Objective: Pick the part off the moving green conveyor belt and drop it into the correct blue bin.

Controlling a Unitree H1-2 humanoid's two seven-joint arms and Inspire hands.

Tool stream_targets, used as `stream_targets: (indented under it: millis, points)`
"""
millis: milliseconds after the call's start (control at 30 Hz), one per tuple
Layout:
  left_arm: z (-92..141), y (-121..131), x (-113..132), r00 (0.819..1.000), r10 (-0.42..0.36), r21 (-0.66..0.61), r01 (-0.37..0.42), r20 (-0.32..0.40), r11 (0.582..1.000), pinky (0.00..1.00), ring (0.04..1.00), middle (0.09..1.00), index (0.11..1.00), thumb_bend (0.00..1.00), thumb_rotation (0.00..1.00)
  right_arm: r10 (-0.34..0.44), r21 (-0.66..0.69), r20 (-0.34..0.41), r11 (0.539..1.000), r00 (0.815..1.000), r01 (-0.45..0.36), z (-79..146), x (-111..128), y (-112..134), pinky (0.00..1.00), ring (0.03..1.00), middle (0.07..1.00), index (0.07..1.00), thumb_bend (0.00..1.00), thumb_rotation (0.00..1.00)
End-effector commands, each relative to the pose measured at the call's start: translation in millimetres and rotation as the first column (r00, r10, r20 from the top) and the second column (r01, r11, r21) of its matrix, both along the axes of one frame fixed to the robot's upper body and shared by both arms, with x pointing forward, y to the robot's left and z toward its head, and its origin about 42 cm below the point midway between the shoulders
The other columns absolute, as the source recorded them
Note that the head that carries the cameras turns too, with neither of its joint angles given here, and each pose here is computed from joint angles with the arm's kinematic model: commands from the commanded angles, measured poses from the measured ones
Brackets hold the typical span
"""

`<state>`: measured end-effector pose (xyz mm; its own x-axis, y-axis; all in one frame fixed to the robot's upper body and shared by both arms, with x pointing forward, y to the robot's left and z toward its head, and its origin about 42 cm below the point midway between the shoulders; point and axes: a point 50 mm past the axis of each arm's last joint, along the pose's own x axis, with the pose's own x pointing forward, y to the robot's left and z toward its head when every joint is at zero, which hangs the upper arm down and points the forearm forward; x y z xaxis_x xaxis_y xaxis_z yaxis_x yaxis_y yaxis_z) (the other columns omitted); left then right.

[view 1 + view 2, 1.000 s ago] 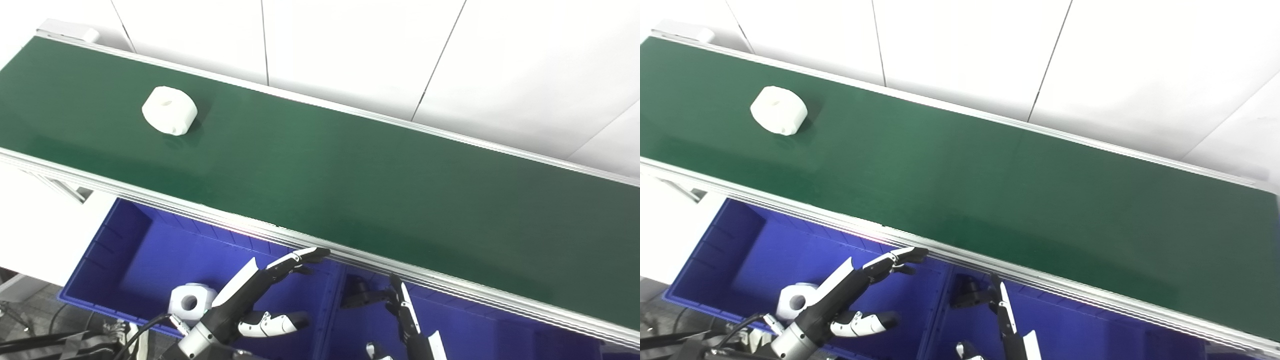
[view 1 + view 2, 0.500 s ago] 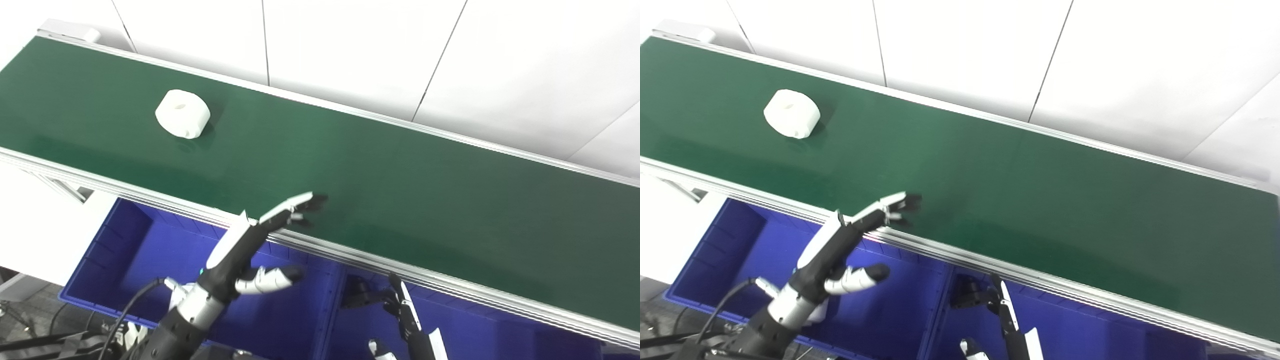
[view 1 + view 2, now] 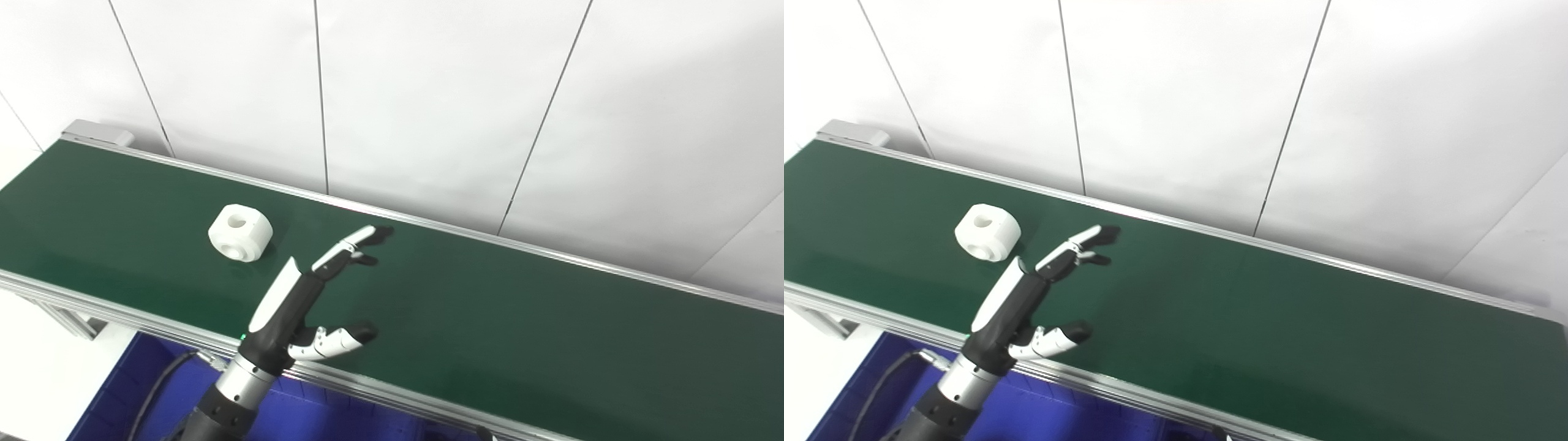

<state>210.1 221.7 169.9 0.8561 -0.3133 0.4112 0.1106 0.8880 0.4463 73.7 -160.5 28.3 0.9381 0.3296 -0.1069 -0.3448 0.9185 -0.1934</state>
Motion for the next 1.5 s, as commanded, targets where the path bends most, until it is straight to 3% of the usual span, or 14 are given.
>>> stream_targets:
  millis: [0,67,100,133,233,333,400,933,1267,1467]
  points:
    - [19.5,5.8,7.1,0.998,0.005,0.054,-0.009,0.07,0.999,0.79,0.907,0.947,0.919,0.6,0.85,-0.005,0.038,0.073,0.999,0.997,0.002,8.0,3.2,1.3,0.91,0.938,0.97,0.964,0.65,0.79]
    - [27.3,12.8,11.4,0.998,0.012,0.101,-0.019,0.068,0.995,0.86,0.937,0.967,0.944,0.57,0.83,-0.006,0.036,0.077,0.999,0.997,0.003,7.9,3.8,1.5,0.9,0.93,0.962,0.96,0.65,0.78]
    - [30.4,17.1,13.7,0.998,0.022,0.123,-0.03,0.061,0.992,0.9,0.953,0.977,0.954,0.57,0.76,-0.006,0.036,0.079,0.999,0.997,0.003,7.8,4.2,1.7,0.9,0.926,0.958,0.958,0.65,0.78]
    - [32.4,21.0,16.1,0.998,0.035,0.142,-0.042,0.053,0.989,0.9,0.953,0.977,0.954,0.57,0.76,-0.005,0.036,0.08,0.999,0.997,0.002,7.7,4.7,1.8,0.9,0.926,0.958,0.958,0.65,0.78]
    - [31.0,39.1,27.6,0.996,0.081,0.217,-0.086,0.03,0.972,0.94,0.977,0.99,0.972,0.61,0.64,-0.001,0.042,0.082,0.999,0.997,-0.003,7.5,6.0,2.1,0.9,0.924,0.954,0.958,0.66,0.79]
    - [27.8,56.8,44.9,0.993,0.115,0.275,-0.112,0.005,0.955,0.92,0.958,0.986,0.973,0.66,0.45,0.006,0.05,0.081,0.999,0.997,-0.01,7.0,7.1,1.8,0.9,0.92,0.948,0.956,0.67,0.79]
    - [26.6,66.1,57.4,0.991,0.133,0.321,-0.123,-0.007,0.939,0.9,0.946,0.981,0.97,0.69,0.39,0.013,0.052,0.081,0.998,0.997,-0.017,7.5,7.7,1.2,0.9,0.924,0.948,0.959,0.68,0.79]
    - [24.1,100.0,115.5,0.944,0.315,0.561,-0.208,-0.099,0.801,0.92,0.967,0.969,0.953,0.81,0.22,0.028,0.082,0.087,0.996,0.996,-0.035,9.6,12.5,-4.6,0.9,0.913,0.925,0.955,0.71,0.78]
    - [9.5,108.5,143.8,0.932,0.34,0.644,-0.184,-0.126,0.743,0.95,0.968,0.975,0.915,0.9,0.08,-0.009,0.094,0.099,0.996,0.995,-0.001,14.1,10.9,-7.0,0.87,0.907,0.941,0.948,0.7,0.76]
    - [-9.1,106.0,156.6,0.925,0.352,0.707,-0.151,-0.146,0.691,0.95,0.986,0.987,0.881,0.88,0.0,-0.023,0.093,0.102,0.996,0.995,0.014,14.6,9.4,-8.1,0.87,0.899,0.927,0.946,0.72,0.77]
